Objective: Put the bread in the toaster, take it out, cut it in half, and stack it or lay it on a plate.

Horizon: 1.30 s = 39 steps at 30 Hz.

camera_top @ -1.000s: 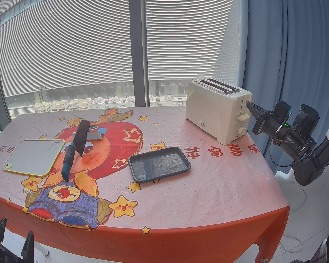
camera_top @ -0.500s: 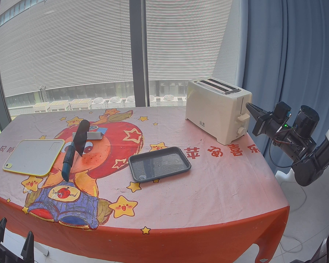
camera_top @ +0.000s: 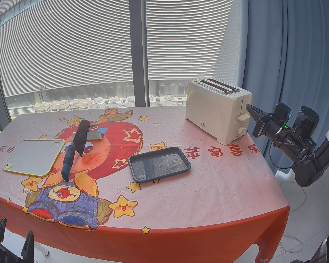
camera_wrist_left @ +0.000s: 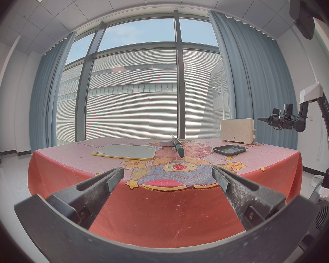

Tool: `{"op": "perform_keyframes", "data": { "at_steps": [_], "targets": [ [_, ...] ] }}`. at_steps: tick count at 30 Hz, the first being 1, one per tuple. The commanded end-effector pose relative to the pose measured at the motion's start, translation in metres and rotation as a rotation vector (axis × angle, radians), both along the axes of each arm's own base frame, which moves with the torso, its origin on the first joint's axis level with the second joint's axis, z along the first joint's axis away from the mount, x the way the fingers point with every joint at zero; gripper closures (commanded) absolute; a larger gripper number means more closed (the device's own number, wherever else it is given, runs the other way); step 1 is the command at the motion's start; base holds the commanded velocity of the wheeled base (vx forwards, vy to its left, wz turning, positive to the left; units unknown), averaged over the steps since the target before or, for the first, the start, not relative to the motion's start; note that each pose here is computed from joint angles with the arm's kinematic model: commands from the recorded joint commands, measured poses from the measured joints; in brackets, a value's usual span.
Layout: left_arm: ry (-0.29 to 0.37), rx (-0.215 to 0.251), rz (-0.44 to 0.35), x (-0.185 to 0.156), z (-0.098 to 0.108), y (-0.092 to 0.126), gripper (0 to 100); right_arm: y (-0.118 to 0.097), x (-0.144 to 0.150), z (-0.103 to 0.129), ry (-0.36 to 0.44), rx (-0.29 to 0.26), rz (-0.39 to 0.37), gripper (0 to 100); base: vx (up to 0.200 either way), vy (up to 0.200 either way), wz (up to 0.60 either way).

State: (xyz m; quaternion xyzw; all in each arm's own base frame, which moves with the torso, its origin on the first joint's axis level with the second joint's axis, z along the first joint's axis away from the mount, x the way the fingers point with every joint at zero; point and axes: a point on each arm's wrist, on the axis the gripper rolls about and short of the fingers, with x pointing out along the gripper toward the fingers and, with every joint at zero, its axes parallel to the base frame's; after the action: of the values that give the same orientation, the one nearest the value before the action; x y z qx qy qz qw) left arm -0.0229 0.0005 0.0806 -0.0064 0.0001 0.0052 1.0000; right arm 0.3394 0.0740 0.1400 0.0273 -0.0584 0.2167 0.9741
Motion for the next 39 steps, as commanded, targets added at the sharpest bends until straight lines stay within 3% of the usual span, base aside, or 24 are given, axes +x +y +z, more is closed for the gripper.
{"op": "perform_keyframes", "data": {
  "at_steps": [1,18,31,39],
  "targets": [
    [0.006,-0.001,0.0,0.0,-0.005,0.0,0,0.0,-0.003,-0.004,0.017,-0.004,0.003,100,0.0,0.0,0.0],
    [0.006,0.001,0.0,0.0,-0.005,0.0,0,-0.006,-0.013,0.007,0.021,-0.021,-0.009,100,0.0,0.0,0.0],
    [0.006,-0.001,0.0,0.0,-0.005,0.0,0,-0.014,-0.03,-0.001,0.181,-0.05,-0.025,100,0.0,0.0,0.0],
    [0.006,-0.001,0.0,0.0,-0.005,0.0,0,-0.015,-0.031,-0.007,0.227,-0.058,-0.026,100,0.0,0.0,0.0]
  ]
}}
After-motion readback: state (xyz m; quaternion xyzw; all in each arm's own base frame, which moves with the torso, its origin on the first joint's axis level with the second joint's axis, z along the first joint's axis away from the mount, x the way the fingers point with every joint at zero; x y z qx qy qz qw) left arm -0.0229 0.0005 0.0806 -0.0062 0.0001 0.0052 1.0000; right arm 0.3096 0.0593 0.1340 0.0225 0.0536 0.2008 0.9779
